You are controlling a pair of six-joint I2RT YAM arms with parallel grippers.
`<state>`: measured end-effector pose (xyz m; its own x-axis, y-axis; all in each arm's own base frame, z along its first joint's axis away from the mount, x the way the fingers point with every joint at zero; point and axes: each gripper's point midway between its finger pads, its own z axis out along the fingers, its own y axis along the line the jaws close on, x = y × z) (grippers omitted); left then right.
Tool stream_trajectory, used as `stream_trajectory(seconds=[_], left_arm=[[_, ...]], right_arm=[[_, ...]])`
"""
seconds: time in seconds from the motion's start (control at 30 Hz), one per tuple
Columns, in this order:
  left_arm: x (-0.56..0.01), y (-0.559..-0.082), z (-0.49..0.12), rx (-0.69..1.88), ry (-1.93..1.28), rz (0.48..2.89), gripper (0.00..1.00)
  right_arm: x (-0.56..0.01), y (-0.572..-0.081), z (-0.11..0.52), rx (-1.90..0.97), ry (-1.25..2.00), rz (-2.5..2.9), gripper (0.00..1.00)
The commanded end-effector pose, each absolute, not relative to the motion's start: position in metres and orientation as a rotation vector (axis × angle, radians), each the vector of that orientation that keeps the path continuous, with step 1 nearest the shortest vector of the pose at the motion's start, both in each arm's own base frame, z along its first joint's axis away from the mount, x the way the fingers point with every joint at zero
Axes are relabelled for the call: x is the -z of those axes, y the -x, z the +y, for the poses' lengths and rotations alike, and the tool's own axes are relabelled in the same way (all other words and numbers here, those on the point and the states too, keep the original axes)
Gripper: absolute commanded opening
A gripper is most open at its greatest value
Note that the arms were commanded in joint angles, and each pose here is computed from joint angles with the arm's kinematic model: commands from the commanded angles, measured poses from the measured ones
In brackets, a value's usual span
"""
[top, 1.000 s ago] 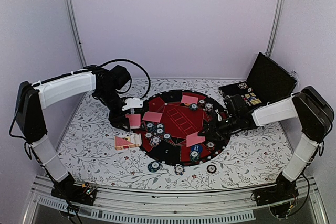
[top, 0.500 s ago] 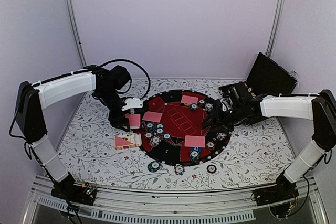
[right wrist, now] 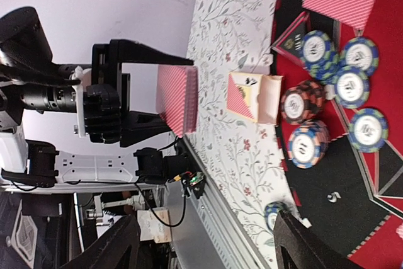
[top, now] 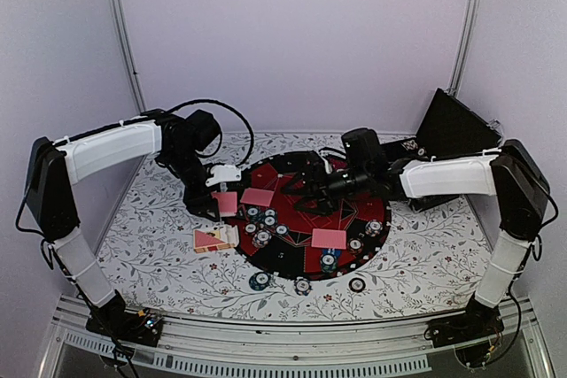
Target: Distribute texas hold em gaming equipment
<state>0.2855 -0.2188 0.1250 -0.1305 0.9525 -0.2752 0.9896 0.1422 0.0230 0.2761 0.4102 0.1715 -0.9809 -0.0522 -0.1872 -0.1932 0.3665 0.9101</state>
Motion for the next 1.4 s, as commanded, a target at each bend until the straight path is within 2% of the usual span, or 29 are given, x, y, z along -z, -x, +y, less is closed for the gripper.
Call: stream_trajectory(seconds=[0.0,0.3,0.87,1.2,1.37], left_arm=[[-0.133,-0.29,-0.23,0.257,-1.888,2.164,0.19],[-0.138,-0.292,-0.232,0.26,-1.872,2.16,0.19],[-0.139,-0.29,-0.243,0.288,-1.874,2.148,0.19],[-0.139,-0.288,-0.248,0.295,-1.887,2.141,0.18],[-0.14,-0.288,-0.247,0.284,-1.89,2.137,0.18]], right_arm=[[-0.188,-0.267,0.457,-1.875,0.327,2.417,0.77],[-0.158,-0.265,0.502,-2.015,0.34,2.423,0.76],[-0.143,-0.277,0.559,-2.167,0.314,2.403,0.76],[-0.134,-0.281,0.575,-2.196,0.301,2.415,0.76],[-0.123,-0.281,0.57,-2.174,0.261,2.444,0.72]])
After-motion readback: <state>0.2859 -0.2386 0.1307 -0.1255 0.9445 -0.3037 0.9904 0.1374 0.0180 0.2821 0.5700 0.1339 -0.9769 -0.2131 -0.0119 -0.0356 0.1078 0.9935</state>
